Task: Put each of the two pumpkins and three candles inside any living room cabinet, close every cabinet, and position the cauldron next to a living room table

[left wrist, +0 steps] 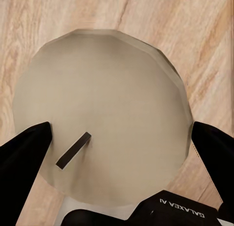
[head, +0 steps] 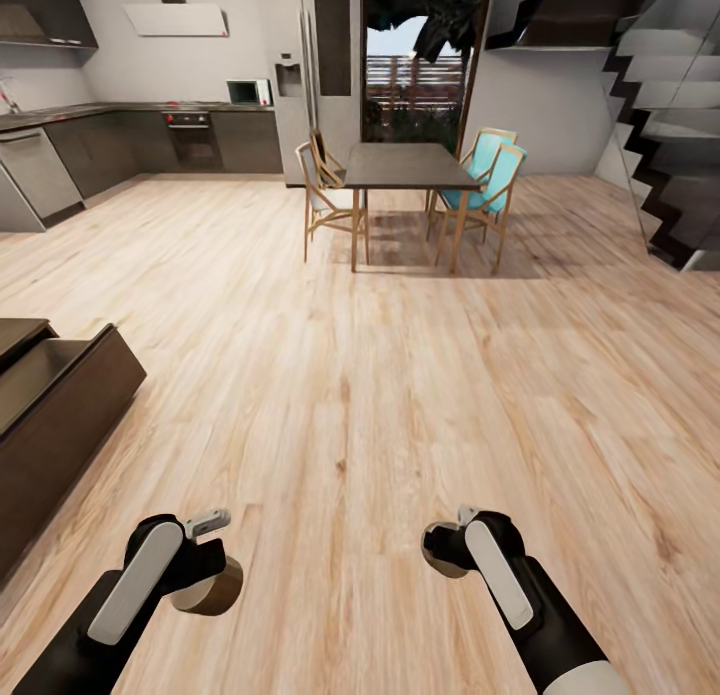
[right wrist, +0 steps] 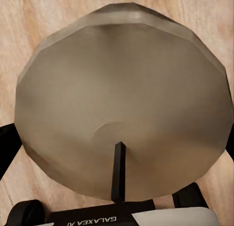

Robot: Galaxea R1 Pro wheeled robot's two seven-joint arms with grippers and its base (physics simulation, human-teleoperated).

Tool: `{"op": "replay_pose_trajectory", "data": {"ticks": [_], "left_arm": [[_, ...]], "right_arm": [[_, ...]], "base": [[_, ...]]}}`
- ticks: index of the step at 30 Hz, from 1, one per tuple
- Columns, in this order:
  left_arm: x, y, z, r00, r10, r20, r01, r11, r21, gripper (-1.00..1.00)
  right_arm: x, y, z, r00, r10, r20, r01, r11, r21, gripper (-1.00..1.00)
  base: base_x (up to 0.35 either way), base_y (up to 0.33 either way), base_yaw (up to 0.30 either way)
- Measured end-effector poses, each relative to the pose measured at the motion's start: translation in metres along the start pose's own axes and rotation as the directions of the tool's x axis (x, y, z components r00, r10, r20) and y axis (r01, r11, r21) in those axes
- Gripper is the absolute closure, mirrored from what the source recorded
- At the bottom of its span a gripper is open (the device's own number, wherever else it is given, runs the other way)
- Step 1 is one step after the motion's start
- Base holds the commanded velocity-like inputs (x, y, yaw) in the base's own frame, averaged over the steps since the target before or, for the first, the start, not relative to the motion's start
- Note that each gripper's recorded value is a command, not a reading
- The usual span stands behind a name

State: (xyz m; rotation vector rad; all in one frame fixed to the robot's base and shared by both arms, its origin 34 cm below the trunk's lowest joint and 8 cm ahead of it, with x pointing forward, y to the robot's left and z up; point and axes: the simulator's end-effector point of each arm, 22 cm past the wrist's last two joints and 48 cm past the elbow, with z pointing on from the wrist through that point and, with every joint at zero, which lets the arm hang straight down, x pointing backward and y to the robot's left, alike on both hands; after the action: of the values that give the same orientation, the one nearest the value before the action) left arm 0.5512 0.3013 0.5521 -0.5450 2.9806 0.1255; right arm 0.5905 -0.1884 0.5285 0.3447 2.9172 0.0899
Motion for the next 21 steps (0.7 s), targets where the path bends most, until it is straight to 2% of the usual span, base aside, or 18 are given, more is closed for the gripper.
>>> {"op": "replay_pose_trajectory", "data": {"ticks": [7,13,21], "left_arm": [[0.000,-0.001,0.000,1.000,0.000,-0.001,0.000,1.000,0.001,1.00],[0.003,-0.013,-0.003,1.000,0.000,-0.001,0.000,1.000,0.022,1.00],[-0.002,-0.011,-0.008,1.000,0.006,0.022,-0.006,1.000,0.007,1.00]], "right_arm": [[-0.001,0.000,0.000,1.000,0.004,0.002,-0.004,1.000,-0.001,1.00],[-0.002,0.002,-0.002,1.000,0.003,0.008,-0.003,1.000,-0.004,1.00],[-0.006,0.004,-0.008,1.000,0.003,0.022,-0.003,1.000,-0.008,1.00]], "base": [[0.323,0.000,0.000],[0.324,0.000,0.000],[0.324,0.000,0.000]]}}
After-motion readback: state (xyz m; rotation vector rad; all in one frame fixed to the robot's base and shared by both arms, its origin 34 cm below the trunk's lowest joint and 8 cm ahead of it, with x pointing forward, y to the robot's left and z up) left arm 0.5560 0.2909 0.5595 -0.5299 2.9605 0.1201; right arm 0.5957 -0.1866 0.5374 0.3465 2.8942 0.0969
